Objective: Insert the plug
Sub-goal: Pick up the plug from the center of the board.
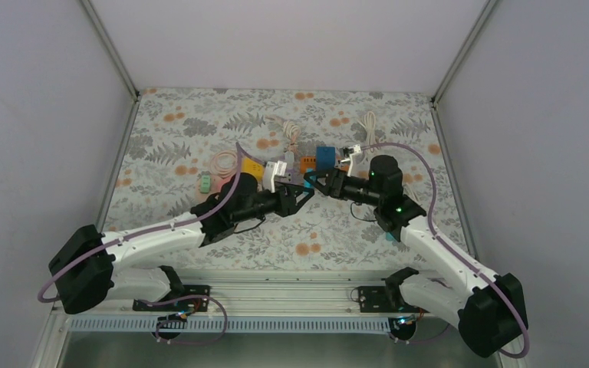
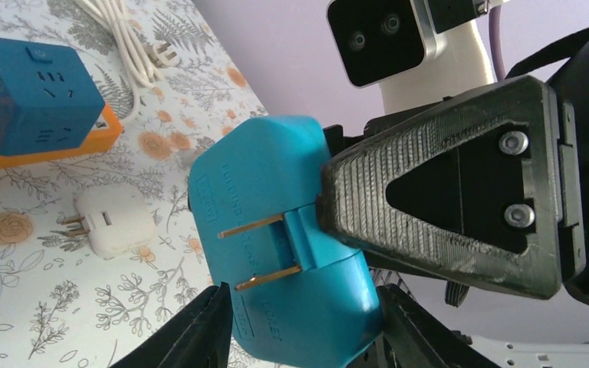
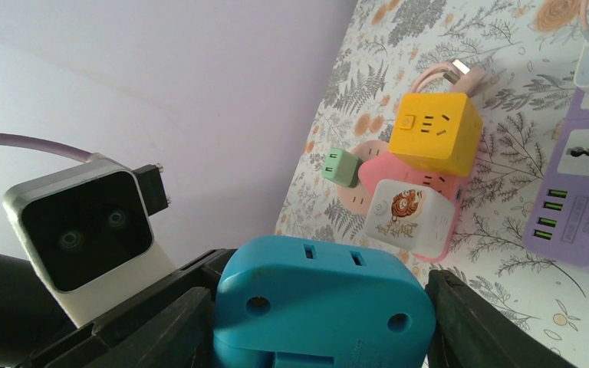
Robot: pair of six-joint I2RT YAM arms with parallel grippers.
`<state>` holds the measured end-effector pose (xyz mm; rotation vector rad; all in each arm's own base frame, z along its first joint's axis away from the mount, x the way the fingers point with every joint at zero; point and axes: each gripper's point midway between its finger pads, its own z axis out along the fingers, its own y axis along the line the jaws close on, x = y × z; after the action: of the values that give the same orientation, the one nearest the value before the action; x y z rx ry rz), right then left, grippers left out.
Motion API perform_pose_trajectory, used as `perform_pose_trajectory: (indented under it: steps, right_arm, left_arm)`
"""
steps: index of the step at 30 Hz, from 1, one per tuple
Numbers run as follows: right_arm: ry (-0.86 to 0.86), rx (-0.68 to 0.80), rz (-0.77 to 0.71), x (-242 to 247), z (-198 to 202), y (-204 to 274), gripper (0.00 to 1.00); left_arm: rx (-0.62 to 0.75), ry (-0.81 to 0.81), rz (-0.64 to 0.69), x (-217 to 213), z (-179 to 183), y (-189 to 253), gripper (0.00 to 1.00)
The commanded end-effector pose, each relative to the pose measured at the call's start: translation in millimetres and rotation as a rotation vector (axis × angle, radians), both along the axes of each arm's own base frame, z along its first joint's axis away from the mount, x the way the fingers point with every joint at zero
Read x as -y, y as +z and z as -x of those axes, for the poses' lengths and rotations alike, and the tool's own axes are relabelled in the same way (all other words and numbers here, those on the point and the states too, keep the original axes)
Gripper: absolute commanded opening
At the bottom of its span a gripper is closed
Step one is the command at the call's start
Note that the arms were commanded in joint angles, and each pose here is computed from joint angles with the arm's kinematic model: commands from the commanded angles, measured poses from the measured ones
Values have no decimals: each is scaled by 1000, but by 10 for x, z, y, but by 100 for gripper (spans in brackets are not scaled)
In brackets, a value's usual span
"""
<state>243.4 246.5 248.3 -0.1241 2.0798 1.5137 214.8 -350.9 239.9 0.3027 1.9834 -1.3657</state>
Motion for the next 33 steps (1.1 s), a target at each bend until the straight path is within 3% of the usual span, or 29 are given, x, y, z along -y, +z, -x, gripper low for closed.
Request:
perform_pose_trajectory:
  steps: [1,4,7,9,13,27,33]
  right_arm:
    - [-1,-6,-20,-19,-49,121,55]
    - [-2,-33,-10,-28,-64,70,55]
    - [0,-50,-6,-33,-65,31,56]
    - [1,-47,-6,-32,-63,43,60]
    - [-4,-31,-9,-24,-67,118,68]
    - [31,182,-158,28,139,779,72]
    - [45,205,-184,27,180,925,58]
  left_arm:
    - [34,-7,27,69,-45,150,45]
    - [41,7,14,64,-74,143,39]
    - [63,14,7,67,-100,192,26]
    - [79,17,7,67,-113,243,15]
    - [105,26,9,46,-128,330,3]
    - [54,-50,142,-163,-11,800,2]
    - [7,-129,210,-204,84,994,2]
